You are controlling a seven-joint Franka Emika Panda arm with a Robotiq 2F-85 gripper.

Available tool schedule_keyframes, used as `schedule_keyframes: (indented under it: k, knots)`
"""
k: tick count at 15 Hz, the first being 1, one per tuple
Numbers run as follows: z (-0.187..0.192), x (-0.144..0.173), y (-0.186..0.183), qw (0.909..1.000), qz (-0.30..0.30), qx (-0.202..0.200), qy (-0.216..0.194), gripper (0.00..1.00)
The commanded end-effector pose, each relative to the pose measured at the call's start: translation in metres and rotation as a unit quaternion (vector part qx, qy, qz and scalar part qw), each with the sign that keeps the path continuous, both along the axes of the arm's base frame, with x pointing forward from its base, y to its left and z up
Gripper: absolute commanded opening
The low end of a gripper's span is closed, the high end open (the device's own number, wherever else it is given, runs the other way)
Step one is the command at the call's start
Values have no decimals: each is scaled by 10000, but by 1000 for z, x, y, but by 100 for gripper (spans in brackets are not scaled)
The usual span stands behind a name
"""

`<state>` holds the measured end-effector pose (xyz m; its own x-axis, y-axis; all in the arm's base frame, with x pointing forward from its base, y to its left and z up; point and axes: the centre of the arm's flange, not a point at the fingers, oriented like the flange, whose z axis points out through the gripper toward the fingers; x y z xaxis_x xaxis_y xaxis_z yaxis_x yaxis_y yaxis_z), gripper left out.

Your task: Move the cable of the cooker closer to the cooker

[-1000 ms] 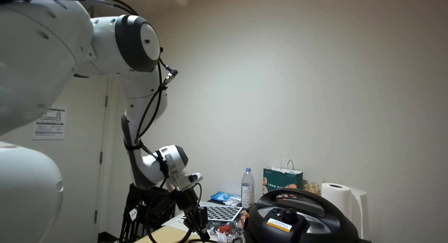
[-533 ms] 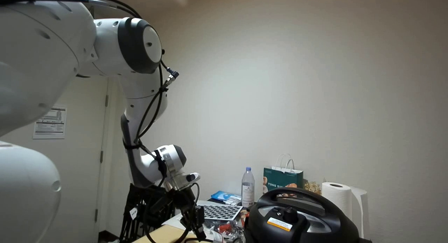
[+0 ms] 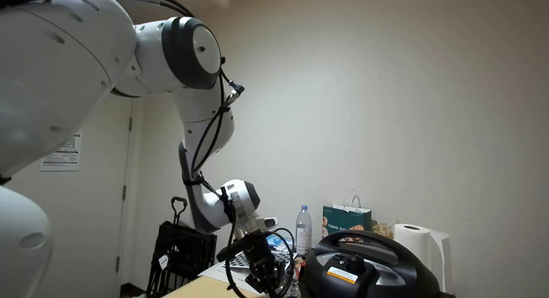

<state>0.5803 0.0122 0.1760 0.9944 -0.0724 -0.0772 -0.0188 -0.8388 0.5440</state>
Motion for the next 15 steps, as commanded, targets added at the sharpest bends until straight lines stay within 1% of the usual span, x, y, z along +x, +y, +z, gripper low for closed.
schedule_keyframes:
  k: [1, 2, 4, 5, 6, 7, 8, 9, 11, 13, 15]
  knots:
    - [0, 1, -11, 10000, 4, 14, 68, 15]
    - [-1, 1, -17, 9999, 1, 22, 105, 15]
    - [-3, 0, -17, 9999, 15, 28, 127, 15]
    - [-3, 0, -15, 9999, 34, 33, 131, 8]
    - [-5, 3, -15, 9996, 144, -99, 214, 7]
    - [-7, 7, -12, 9990, 204, -316, 230, 8]
    - [-8, 11, -11, 9977, 413, -413, 352, 8]
    - [-9, 21, -9, 9968, 353, -641, 334, 8]
    - [-8, 37, -4, 9953, 128, -933, 231, 8]
    - [-7, 49, 3, 9942, -41, -1071, 49, 8]
    - [-12, 61, 8, 9931, -394, -1097, -94, 8]
